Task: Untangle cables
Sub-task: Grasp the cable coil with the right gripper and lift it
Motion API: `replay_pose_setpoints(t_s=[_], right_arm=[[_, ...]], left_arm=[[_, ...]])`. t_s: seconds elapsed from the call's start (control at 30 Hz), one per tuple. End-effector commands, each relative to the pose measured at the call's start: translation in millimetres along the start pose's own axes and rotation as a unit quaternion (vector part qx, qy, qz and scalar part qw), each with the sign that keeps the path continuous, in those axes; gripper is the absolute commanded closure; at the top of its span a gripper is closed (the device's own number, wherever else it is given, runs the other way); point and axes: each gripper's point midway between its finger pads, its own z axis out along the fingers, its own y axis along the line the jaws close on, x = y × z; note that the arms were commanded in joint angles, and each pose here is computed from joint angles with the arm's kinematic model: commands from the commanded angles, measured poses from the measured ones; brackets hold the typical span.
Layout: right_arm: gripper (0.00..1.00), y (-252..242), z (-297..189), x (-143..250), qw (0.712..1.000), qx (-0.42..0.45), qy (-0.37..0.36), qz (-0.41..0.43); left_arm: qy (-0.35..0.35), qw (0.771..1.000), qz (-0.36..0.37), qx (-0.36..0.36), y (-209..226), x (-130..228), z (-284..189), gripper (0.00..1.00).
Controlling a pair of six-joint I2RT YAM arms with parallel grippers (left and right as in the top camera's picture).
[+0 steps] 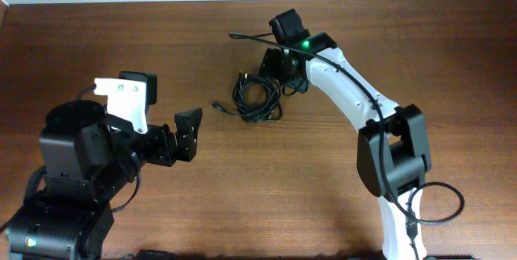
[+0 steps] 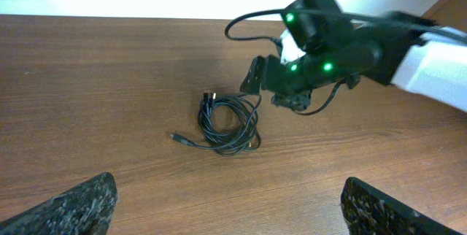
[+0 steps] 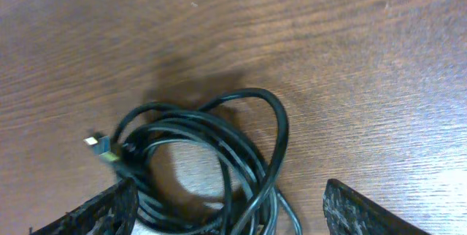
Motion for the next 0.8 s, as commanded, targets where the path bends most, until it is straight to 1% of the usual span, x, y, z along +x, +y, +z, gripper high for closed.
replay_pose_setpoints(t_s=[0.0,0.07,0.1,0.13,0.17,0.33,0.43,0.5,0.57,0.6,0.63,0.77], right_arm=[[0.19,-23.8,30.3,16.6,0.997,0.042,0.026,0.053],[0.20,-29.3,34.4,18.9,0.996,0.048,0.031,0.073],[0.31,-30.0,34.6,18.6,0.996,0.049,0.030,0.073],[0.69,-30.2,34.5,18.3,0.996,0.049,0.030,0.073],[0.96,-30.5,34.5,18.3,0.996,0.049,0.030,0.073],[0.96,-30.6,24.2,16.9,0.998,0.050,0.029,0.031],[0.96,-30.1,-10.7,1.7,0.998,0.060,-0.013,0.011],[0.96,-19.7,-49.5,-13.9,0.997,0.045,-0.052,-0.019],[0.96,-7.2,-98.5,-28.0,0.994,0.023,-0.097,-0.048],[0.96,-1.6,-127.6,-34.1,0.991,0.010,-0.122,-0.061],[0.96,7.1,-180.9,-39.1,0.983,-0.018,-0.163,-0.082],[0.96,16.7,-264.3,-28.2,0.966,-0.068,-0.222,-0.115]], left_arm=[[-0.003,1.000,0.005,0.004,-1.9,-1.1,-2.6,0.01],[-0.002,1.000,0.005,0.004,-1.8,-0.6,-2.6,0.02],[-0.002,1.000,0.005,0.004,-1.8,-0.4,-2.6,0.02],[-0.001,1.000,0.005,0.004,-1.8,-0.1,-2.6,0.02],[-0.001,1.000,0.005,0.004,-1.7,0.1,-2.6,0.02],[-0.001,1.000,0.005,0.004,-1.7,0.0,-2.6,0.02],[-0.002,1.000,0.005,0.004,-1.7,-0.5,-2.6,0.02],[-0.002,1.000,0.005,0.003,-1.7,-0.6,-2.6,0.02],[-0.002,1.000,0.005,0.003,-1.6,-0.6,-2.6,0.02],[-0.002,1.000,0.005,0.000,-0.4,-0.7,-2.4,0.02],[-0.003,1.000,0.005,-0.007,1.9,-0.9,-2.2,0.02],[-0.001,1.000,0.005,-0.010,3.3,-1.0,-0.8,0.02]])
